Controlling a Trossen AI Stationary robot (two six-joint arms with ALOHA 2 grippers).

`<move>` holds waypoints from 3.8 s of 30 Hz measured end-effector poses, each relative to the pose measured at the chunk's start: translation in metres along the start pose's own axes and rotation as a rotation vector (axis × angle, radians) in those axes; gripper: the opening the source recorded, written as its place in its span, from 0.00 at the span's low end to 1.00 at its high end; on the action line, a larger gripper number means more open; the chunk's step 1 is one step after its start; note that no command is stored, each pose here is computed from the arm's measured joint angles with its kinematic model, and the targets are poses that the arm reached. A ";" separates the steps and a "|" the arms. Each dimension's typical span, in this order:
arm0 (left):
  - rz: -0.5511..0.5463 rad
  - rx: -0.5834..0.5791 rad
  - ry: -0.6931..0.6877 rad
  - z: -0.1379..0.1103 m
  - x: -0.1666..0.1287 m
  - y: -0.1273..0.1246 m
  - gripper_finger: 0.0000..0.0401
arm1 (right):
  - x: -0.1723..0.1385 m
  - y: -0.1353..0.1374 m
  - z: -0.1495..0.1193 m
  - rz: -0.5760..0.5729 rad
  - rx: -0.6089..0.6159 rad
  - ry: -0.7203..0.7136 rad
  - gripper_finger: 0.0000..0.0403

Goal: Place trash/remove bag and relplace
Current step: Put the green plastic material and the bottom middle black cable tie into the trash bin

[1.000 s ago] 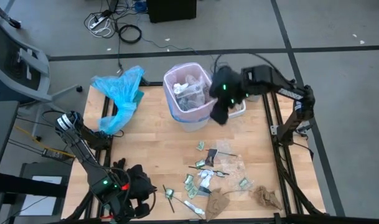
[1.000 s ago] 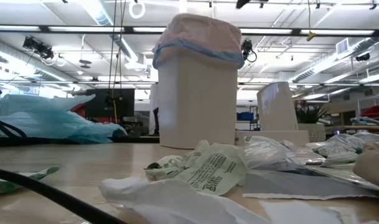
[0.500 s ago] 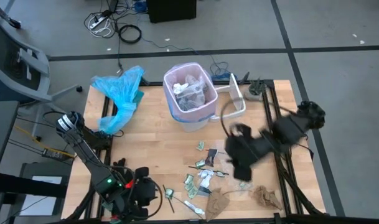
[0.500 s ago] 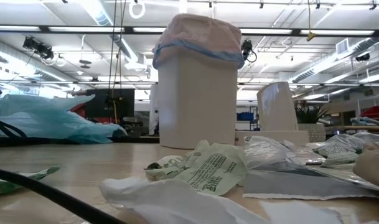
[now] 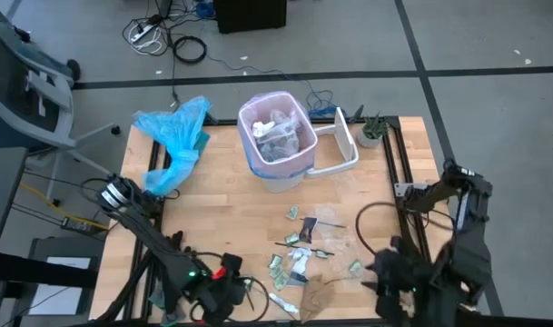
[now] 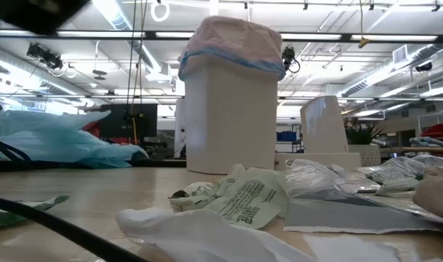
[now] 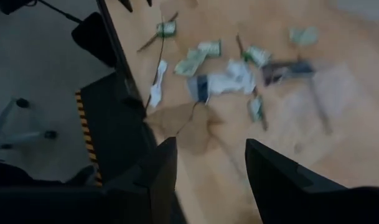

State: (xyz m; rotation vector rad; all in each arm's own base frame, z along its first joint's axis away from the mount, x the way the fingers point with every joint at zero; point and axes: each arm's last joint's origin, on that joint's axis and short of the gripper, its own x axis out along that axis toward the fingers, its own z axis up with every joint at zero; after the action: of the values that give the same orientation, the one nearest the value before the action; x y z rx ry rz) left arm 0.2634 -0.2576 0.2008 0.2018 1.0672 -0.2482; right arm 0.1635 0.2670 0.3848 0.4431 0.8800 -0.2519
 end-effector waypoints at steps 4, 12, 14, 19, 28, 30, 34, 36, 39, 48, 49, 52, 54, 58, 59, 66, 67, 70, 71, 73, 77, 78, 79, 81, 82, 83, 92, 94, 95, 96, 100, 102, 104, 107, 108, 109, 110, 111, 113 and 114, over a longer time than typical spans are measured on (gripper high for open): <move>0.016 0.028 0.031 0.002 0.014 0.008 0.52 | 0.012 0.004 -0.030 0.023 0.083 0.007 0.44; 0.001 0.126 0.085 0.006 0.032 0.027 0.52 | 0.020 0.004 -0.056 0.045 0.189 0.015 0.44; -0.027 0.133 0.105 0.006 0.039 0.029 0.52 | 0.019 0.005 -0.057 0.053 0.187 -0.005 0.44; -0.038 0.191 0.108 0.006 0.056 0.031 0.52 | 0.017 0.005 -0.056 0.061 0.187 -0.038 0.44; -0.134 0.219 0.208 -0.003 0.092 0.031 0.43 | 0.017 0.005 -0.055 0.060 0.178 -0.062 0.44; -0.137 0.214 0.206 -0.003 0.093 0.030 0.33 | 0.017 0.005 -0.055 0.060 0.177 -0.074 0.44; -0.137 0.193 0.201 -0.002 0.093 0.030 0.07 | 0.017 0.005 -0.054 0.060 0.177 -0.090 0.44; -0.140 0.157 0.206 -0.002 0.094 0.032 0.05 | 0.017 0.004 -0.054 0.062 0.175 -0.115 0.44; -0.117 0.094 0.207 -0.001 0.094 0.034 0.05 | 0.017 0.004 -0.053 0.064 0.176 -0.140 0.44; 0.006 0.022 0.203 0.018 0.067 0.048 0.04 | 0.019 0.004 -0.048 0.053 0.168 -0.173 0.44; 0.025 0.017 0.211 0.020 0.063 0.050 0.04 | 0.020 0.004 -0.047 0.050 0.157 -0.174 0.44; 0.050 -0.037 0.215 0.031 0.048 0.057 0.04 | 0.022 0.002 -0.045 0.028 0.137 -0.177 0.44; 0.062 -0.052 0.249 0.035 0.040 0.061 0.04 | 0.023 -0.001 -0.043 -0.001 0.123 -0.164 0.44; 0.067 -0.081 0.266 0.049 0.025 0.068 0.04 | 0.027 -0.009 -0.039 -0.089 0.085 -0.108 0.44; 0.070 -0.092 0.268 0.053 0.021 0.070 0.04 | 0.027 -0.012 -0.038 -0.114 0.074 -0.097 0.44; 0.078 -0.158 0.218 0.085 -0.012 0.094 0.04 | 0.032 -0.025 -0.029 -0.242 0.016 -0.093 0.43; 0.080 -0.169 0.203 0.090 -0.017 0.098 0.04 | 0.033 -0.026 -0.029 -0.245 0.007 -0.092 0.42; 0.090 -0.204 0.158 0.103 -0.033 0.112 0.04 | 0.042 -0.034 -0.034 -0.273 -0.019 -0.079 0.41; 0.099 -0.214 0.150 0.107 -0.039 0.116 0.04 | 0.048 -0.038 -0.037 -0.280 -0.019 -0.068 0.41; 0.119 -0.232 0.121 0.114 -0.051 0.125 0.04 | 0.061 -0.046 -0.047 -0.281 -0.015 -0.047 0.41; 0.126 -0.275 0.064 0.127 -0.074 0.143 0.04 | 0.087 -0.066 -0.066 -0.199 0.044 -0.041 0.40; 0.128 -0.289 0.046 0.130 -0.081 0.148 0.04 | 0.094 -0.071 -0.071 -0.164 0.068 -0.041 0.40; 0.130 -0.306 0.025 0.133 -0.087 0.153 0.04 | 0.101 -0.077 -0.076 -0.132 0.085 -0.041 0.40; 0.134 -0.350 -0.025 0.139 -0.102 0.165 0.04 | 0.115 -0.088 -0.085 -0.061 0.114 -0.040 0.40; 0.141 -0.373 -0.049 0.142 -0.110 0.170 0.04 | 0.122 -0.093 -0.088 -0.024 0.126 -0.043 0.40; 0.155 -0.392 -0.074 0.144 -0.118 0.176 0.04 | 0.129 -0.098 -0.091 0.008 0.135 -0.046 0.40; 0.374 -0.577 -0.263 0.140 -0.176 0.232 0.04 | 0.174 -0.148 -0.095 0.123 0.146 -0.077 0.39; 0.452 -0.649 -0.292 0.135 -0.183 0.247 0.04 | 0.182 -0.156 -0.093 0.157 0.130 -0.059 0.38; 0.487 -0.683 -0.304 0.133 -0.186 0.254 0.04 | 0.186 -0.159 -0.092 0.176 0.121 -0.049 0.38; 0.519 -0.713 -0.315 0.132 -0.187 0.262 0.04 | 0.189 -0.162 -0.090 0.189 0.111 -0.040 0.38; 0.594 -0.820 -0.366 0.127 -0.195 0.291 0.05 | 0.200 -0.169 -0.082 0.250 0.091 -0.029 0.37; 0.613 -0.890 -0.405 0.125 -0.197 0.306 0.05 | 0.202 -0.171 -0.078 0.255 0.064 -0.031 0.36; 0.630 -0.970 -0.423 0.122 -0.197 0.319 0.05 | 0.204 -0.171 -0.073 0.268 0.039 -0.036 0.36; 0.634 -1.058 -0.415 0.117 -0.194 0.330 0.05 | 0.206 -0.172 -0.067 0.289 0.009 -0.032 0.36; 0.630 -1.073 -0.395 0.114 -0.193 0.332 0.05 | 0.207 -0.172 -0.066 0.297 0.001 -0.030 0.36; 0.626 -1.092 -0.369 0.112 -0.191 0.333 0.05 | 0.207 -0.172 -0.065 0.300 -0.007 -0.028 0.36; 0.630 -1.114 -0.344 0.110 -0.187 0.333 0.05 | 0.208 -0.173 -0.064 0.303 -0.015 -0.021 0.36; 0.634 -1.137 -0.323 0.108 -0.185 0.333 0.05 | 0.208 -0.173 -0.064 0.305 -0.020 -0.017 0.36; 0.646 -1.160 -0.262 0.103 -0.182 0.331 0.05 | 0.208 -0.173 -0.063 0.309 -0.030 -0.014 0.35; 0.650 -1.163 -0.247 0.103 -0.178 0.331 0.05 | 0.208 -0.173 -0.063 0.311 -0.031 -0.012 0.35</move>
State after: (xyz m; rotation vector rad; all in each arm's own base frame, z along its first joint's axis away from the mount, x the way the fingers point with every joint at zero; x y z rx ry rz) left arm 0.3666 0.0477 0.4205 -0.5206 0.7108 0.9099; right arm 0.1815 0.1374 0.1394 0.5419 0.7901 0.0445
